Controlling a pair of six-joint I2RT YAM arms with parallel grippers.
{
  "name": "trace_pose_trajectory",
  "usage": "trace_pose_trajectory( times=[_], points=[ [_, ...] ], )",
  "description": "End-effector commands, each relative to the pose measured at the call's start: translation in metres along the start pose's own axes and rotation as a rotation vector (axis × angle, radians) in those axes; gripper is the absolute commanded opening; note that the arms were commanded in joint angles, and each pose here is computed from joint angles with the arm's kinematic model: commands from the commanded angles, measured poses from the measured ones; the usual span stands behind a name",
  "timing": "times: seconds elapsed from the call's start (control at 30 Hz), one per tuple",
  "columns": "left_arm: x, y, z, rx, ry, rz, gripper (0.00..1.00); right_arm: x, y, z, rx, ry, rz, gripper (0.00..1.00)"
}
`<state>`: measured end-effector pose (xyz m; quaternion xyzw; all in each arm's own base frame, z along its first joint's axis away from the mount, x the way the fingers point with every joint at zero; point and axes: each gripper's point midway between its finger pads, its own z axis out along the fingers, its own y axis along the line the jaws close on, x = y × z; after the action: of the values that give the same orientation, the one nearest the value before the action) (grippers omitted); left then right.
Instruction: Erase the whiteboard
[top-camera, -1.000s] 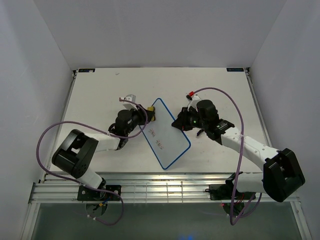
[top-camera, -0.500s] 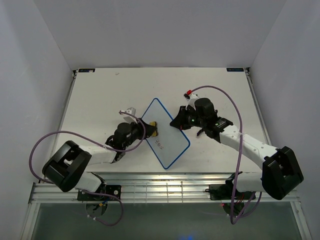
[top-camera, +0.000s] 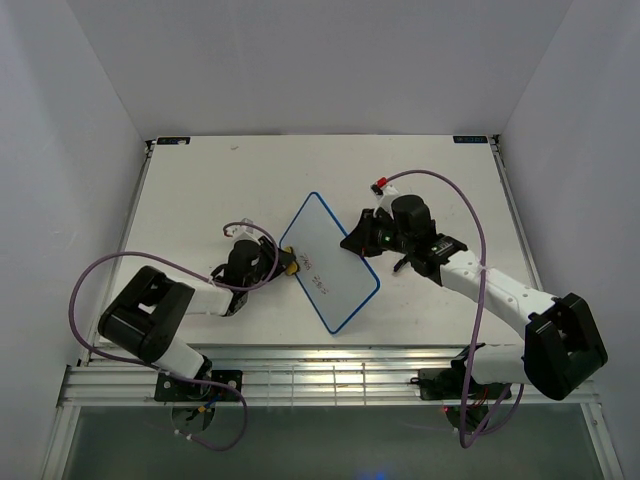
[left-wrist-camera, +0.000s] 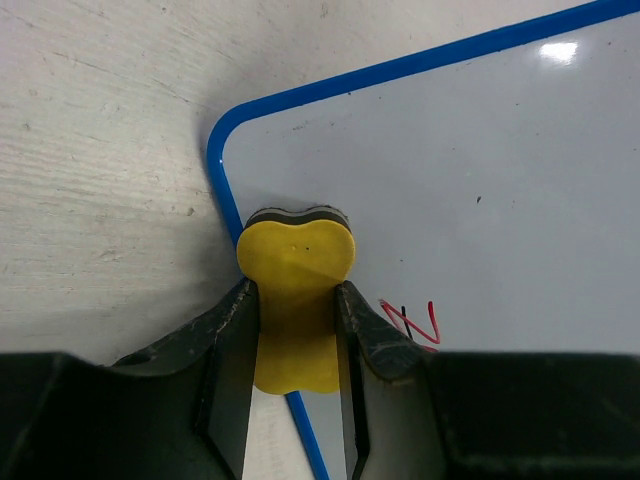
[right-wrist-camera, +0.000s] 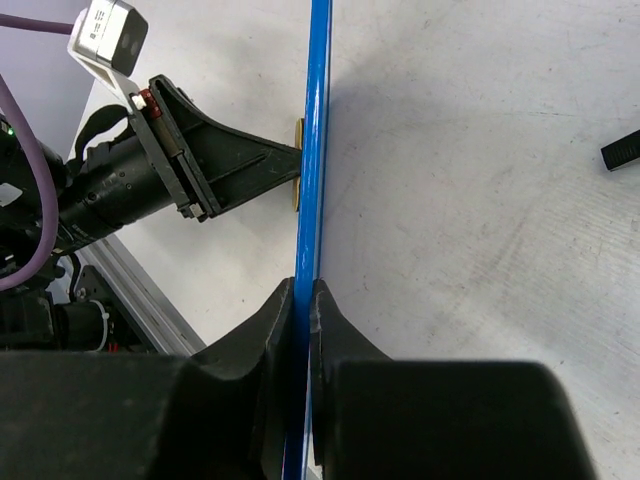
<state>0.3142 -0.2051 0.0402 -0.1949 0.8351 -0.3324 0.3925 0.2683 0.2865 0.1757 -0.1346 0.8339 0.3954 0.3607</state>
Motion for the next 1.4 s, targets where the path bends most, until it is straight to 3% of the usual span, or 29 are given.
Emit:
trace_pose_trajectory(
  times=[0.0, 0.5, 0.7, 0.87, 1.0, 1.2, 1.37],
  points=[
    [0.014, -0.005, 0.001, 0.012, 0.075, -0.004, 0.00, 0.004, 0.025, -0.002, -0.123, 0.002, -0.038, 0.08],
    [0.043, -0.114, -0.026, 0.306, 0.107, 0.058, 0.00, 0.021, 0.010, 0.008, -0.098, 0.016, 0.001, 0.08],
    [0.040, -0.083, -0.019, 0.203, 0.069, 0.053, 0.02, 0.018, 0.013, 0.004, -0.104, 0.006, -0.002, 0.08],
    [0.043, -0.010, -0.003, 0.000, 0.087, -0.026, 0.01, 0.016, 0.016, 0.000, -0.106, -0.006, 0.002, 0.08],
    [0.047, 0.009, 0.001, -0.059, 0.098, -0.024, 0.00, 0.014, 0.016, -0.001, -0.105, -0.016, 0.003, 0.08],
    [0.050, -0.014, 0.000, 0.010, 0.111, 0.018, 0.00, 0.014, 0.015, 0.002, -0.102, -0.014, 0.014, 0.08],
    [0.063, -0.072, -0.019, 0.179, 0.105, 0.109, 0.00, 0.013, 0.009, 0.007, -0.076, -0.023, 0.029, 0.08]
  ],
)
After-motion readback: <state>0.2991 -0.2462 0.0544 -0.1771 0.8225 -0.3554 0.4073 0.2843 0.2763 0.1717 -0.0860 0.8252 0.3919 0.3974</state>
